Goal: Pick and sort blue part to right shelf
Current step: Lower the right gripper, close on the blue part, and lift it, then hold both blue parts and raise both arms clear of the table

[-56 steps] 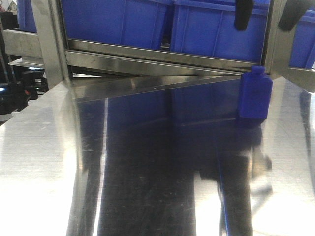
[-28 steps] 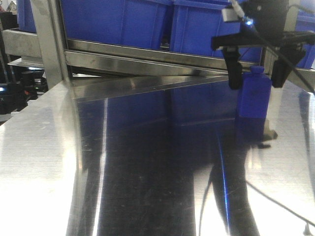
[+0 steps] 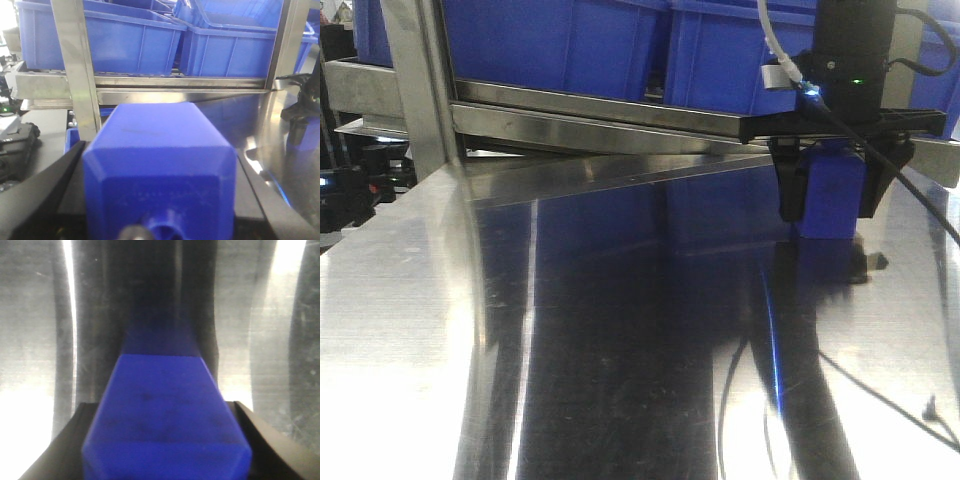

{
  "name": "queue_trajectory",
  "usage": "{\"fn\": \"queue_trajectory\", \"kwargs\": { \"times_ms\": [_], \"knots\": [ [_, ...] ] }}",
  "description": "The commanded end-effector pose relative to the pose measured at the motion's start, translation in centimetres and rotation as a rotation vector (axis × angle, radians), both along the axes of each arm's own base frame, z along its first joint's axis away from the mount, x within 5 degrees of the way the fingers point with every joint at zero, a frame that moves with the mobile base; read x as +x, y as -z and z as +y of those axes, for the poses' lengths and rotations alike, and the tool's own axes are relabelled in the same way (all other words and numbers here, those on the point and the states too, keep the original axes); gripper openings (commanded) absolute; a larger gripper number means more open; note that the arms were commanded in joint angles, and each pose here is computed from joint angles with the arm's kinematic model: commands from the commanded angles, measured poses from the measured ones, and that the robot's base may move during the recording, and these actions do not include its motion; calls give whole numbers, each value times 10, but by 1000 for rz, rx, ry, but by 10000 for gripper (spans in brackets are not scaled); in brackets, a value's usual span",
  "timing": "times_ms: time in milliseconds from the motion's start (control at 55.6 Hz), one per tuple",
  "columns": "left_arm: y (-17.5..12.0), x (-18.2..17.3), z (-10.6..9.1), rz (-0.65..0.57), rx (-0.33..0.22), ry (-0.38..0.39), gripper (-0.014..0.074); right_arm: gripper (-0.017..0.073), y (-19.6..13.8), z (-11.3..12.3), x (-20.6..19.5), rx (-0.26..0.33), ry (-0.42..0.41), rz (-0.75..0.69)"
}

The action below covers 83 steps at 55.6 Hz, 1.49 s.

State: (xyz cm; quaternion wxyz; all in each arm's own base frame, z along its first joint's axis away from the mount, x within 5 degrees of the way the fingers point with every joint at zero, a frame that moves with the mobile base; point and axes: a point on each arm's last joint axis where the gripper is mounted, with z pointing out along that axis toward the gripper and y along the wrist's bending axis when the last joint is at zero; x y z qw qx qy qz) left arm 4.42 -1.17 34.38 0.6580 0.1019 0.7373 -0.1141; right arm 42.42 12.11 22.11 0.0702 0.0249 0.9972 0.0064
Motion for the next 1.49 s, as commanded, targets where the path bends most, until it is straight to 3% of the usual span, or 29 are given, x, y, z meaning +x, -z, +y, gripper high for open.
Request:
{"fn": "queue_trajectory", "kwargs": {
  "times_ms": [0,216,449,719,827,1186,1474],
  "knots": [
    [-15,-1,-1,-86,-62,14,281,205,-42,-1,-7,26,-10,-106],
    [-12,-11,6,-94,-25,-20,281,205,-61,6,-19,18,-100,-151],
    [-3,-32,24,-85,-1,-118,281,205,-85,0,-44,21,-147,-257],
    [15,-51,33,-111,-17,-136,281,205,-100,-17,-100,54,-202,-443],
    [24,-44,30,-68,-4,-132,281,205,-104,-27,-129,70,-209,-523],
    [23,-43,29,-113,-3,-127,281,205,-105,-68,-251,98,-255,-870],
    [23,-43,29,-113,-3,-127,281,205,-90,-107,-363,128,-243,-1255]
  ]
}}
